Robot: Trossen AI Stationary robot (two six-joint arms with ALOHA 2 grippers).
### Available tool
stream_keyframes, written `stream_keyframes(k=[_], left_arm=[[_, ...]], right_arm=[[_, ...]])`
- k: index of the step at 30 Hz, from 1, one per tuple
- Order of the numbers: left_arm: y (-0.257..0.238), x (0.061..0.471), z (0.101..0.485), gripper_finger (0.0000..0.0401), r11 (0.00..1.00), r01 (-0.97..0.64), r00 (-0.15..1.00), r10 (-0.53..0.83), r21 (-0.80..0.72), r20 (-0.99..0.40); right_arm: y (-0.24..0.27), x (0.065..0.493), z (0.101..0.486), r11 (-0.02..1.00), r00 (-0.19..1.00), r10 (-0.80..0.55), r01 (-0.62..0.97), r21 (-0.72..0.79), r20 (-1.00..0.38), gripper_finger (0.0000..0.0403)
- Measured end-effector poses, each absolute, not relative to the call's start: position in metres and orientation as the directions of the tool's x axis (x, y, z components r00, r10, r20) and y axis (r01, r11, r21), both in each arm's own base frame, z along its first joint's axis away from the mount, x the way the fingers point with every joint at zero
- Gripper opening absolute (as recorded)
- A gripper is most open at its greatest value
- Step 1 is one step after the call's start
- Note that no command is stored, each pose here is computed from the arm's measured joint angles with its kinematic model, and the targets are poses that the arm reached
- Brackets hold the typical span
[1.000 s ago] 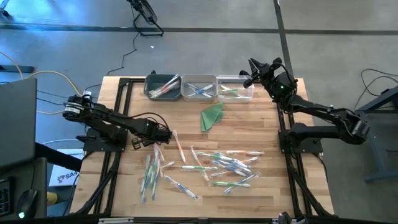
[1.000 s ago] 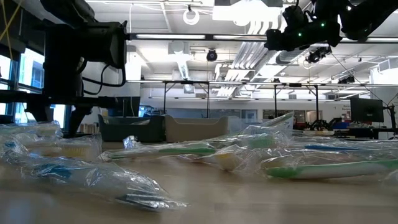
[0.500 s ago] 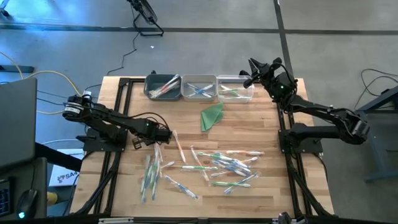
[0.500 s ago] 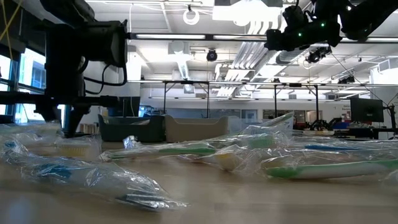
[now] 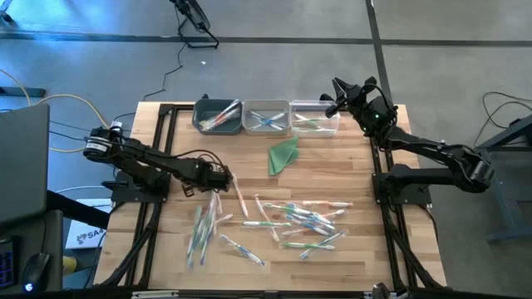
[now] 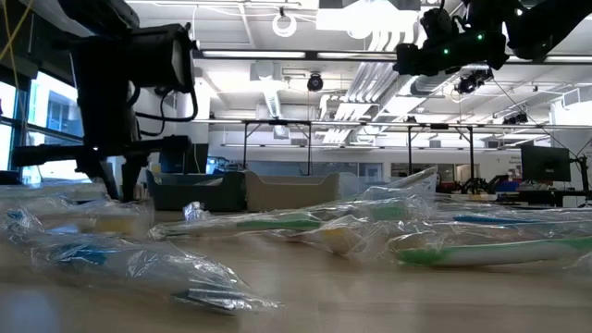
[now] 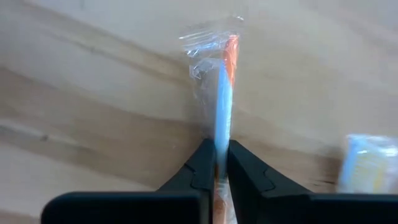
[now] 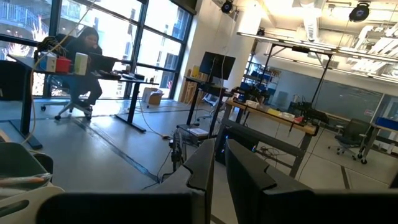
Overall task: Pick & Place Toothbrushes
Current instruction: Put the orange toothbrush into the dark blue bin
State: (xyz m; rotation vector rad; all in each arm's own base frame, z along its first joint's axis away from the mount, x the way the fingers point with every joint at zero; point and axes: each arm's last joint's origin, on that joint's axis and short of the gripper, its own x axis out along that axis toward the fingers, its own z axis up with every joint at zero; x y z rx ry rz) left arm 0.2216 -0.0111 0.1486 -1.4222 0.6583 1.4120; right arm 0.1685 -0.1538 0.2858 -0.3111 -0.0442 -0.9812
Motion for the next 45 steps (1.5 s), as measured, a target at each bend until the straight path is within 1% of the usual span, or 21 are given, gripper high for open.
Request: stream_keyframes(k=[7,13,19,25,27,30,35,38,40,43,45], left_arm=[[-0.008,0.217,0.165,0.0019,-0.324,-0.875,0.244,0.349,-0.36,-0.905],[-0.006,0.211,0.182,0.0019,-0.275,-0.855,0.32,0.389,-0.44,-0.864],[-0.004,0.209,0.2,0.0019,-0.16,-0.835,0.417,0.439,-0.526,-0.796],[-0.001,0.207,0.211,0.0018,-0.016,-0.831,0.468,0.522,-0.556,-0.713],[-0.001,0.207,0.213,0.0018,0.002,-0.832,0.474,0.524,-0.555,-0.708],[-0.001,0.205,0.213,0.0018,0.003,-0.837,0.469,0.52,-0.547,-0.714],[0.0,0.199,0.21,0.0018,-0.009,-0.87,0.402,0.566,-0.493,-0.72],[0.003,0.193,0.207,0.0018,-0.049,-0.891,0.345,0.572,-0.451,-0.744],[0.004,0.191,0.203,0.0018,-0.085,-0.899,0.317,0.553,-0.43,-0.771],[0.007,0.189,0.194,0.0018,-0.122,-0.898,0.3,0.534,-0.423,-0.791],[0.009,0.189,0.19,0.0018,-0.149,-0.88,0.317,0.522,-0.451,-0.792]], right_arm=[[-0.154,0.168,0.286,0.515,0.558,-0.811,0.823,-0.239,0.176,0.0034],[-0.154,0.168,0.286,0.515,0.558,-0.811,0.823,-0.239,0.176,0.0034],[-0.154,0.168,0.286,0.515,0.559,-0.81,0.823,-0.239,0.176,0.0034],[-0.154,0.168,0.286,0.515,0.558,-0.811,0.823,-0.239,0.176,0.0034],[-0.154,0.168,0.286,0.515,0.559,-0.81,0.823,-0.24,0.176,0.0034],[-0.154,0.168,0.286,0.515,0.558,-0.811,0.823,-0.239,0.176,0.0034],[-0.154,0.168,0.286,0.515,0.559,-0.81,0.823,-0.239,0.176,0.0034],[-0.154,0.168,0.286,0.515,0.559,-0.81,0.823,-0.239,0.176,0.0034],[-0.154,0.168,0.286,0.515,0.558,-0.811,0.823,-0.239,0.176,0.0034],[-0.154,0.168,0.286,0.515,0.559,-0.811,0.823,-0.239,0.176,0.0034],[-0.154,0.168,0.286,0.515,0.558,-0.811,0.823,-0.239,0.176,0.0034]])
